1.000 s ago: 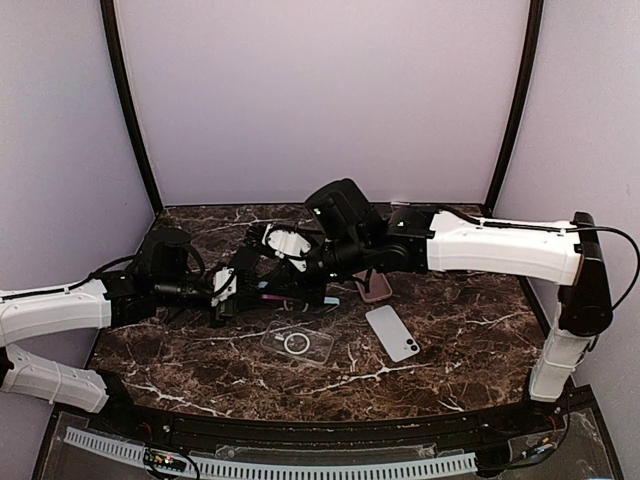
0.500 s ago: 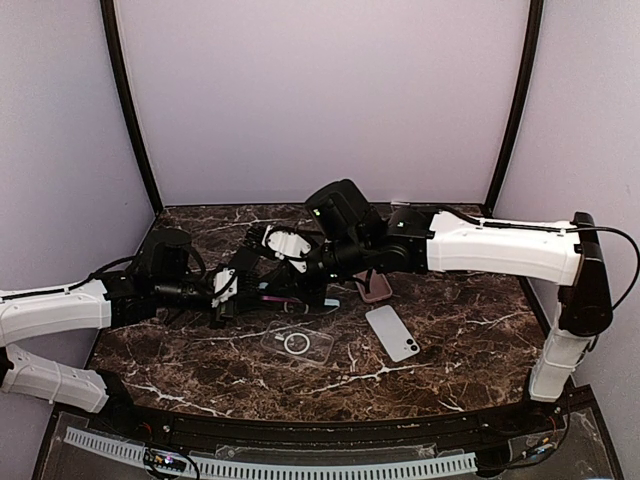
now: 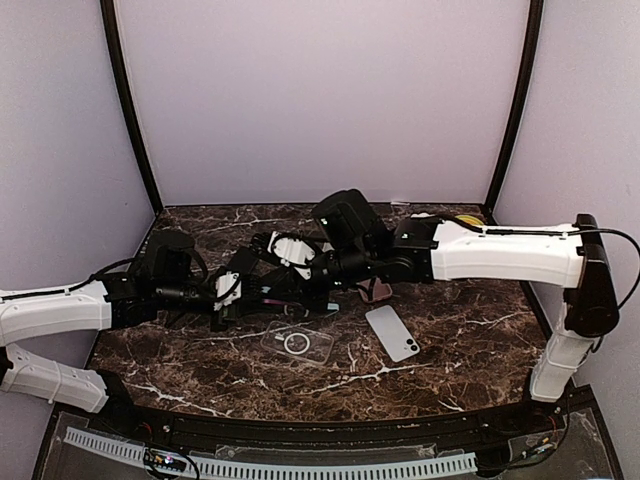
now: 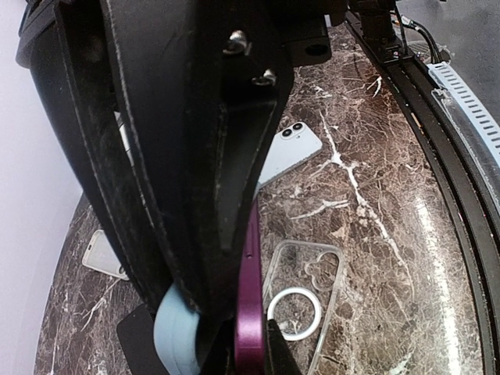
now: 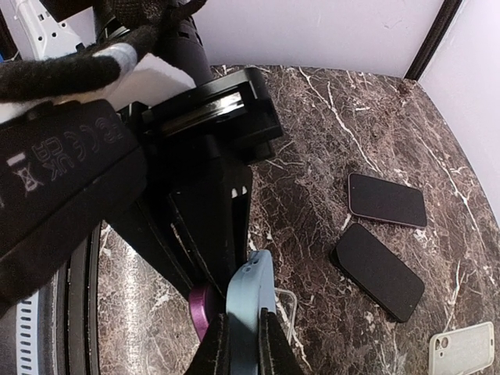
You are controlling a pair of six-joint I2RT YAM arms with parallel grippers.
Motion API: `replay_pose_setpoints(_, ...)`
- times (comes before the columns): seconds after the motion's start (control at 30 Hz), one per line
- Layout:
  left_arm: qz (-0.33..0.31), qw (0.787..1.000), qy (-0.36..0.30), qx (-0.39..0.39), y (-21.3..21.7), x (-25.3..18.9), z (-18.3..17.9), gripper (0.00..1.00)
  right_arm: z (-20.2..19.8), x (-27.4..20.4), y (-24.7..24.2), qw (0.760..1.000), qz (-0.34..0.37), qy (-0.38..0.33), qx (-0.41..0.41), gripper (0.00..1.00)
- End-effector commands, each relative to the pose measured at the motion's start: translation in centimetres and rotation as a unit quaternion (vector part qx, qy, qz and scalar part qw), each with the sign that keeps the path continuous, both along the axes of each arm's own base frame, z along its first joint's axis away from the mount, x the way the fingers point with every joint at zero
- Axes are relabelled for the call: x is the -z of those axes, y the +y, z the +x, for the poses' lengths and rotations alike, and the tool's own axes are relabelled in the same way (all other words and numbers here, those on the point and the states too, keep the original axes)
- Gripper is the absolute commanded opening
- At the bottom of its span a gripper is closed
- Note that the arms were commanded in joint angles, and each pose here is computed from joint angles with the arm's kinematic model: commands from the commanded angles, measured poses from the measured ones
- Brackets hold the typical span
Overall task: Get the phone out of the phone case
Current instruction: Remove the phone case from the phone.
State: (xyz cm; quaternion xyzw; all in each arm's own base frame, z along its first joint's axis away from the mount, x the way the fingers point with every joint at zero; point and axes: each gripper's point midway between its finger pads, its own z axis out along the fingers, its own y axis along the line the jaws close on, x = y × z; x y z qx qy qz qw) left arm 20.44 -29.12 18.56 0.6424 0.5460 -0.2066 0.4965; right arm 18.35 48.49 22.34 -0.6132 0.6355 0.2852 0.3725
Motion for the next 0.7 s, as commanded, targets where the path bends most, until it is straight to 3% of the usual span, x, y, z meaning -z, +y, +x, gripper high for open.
replay_pose_setpoints(0.0, -0.069, 0.992, -0.086, -0.056, 0.3, -6.6, 2.9, 0.00, -2.7, 2.6, -2.2, 0.997, -0.055, 0.053, -0.012, 0.00)
replay_pose_setpoints(0.67, -0.072, 0.989, -0.103, -0.073, 0.9, -7.3, 3.4, 0.00, -3.4, 5.9, -5.5, 0.992, -0.112, 0.063, 0.006, 0.00)
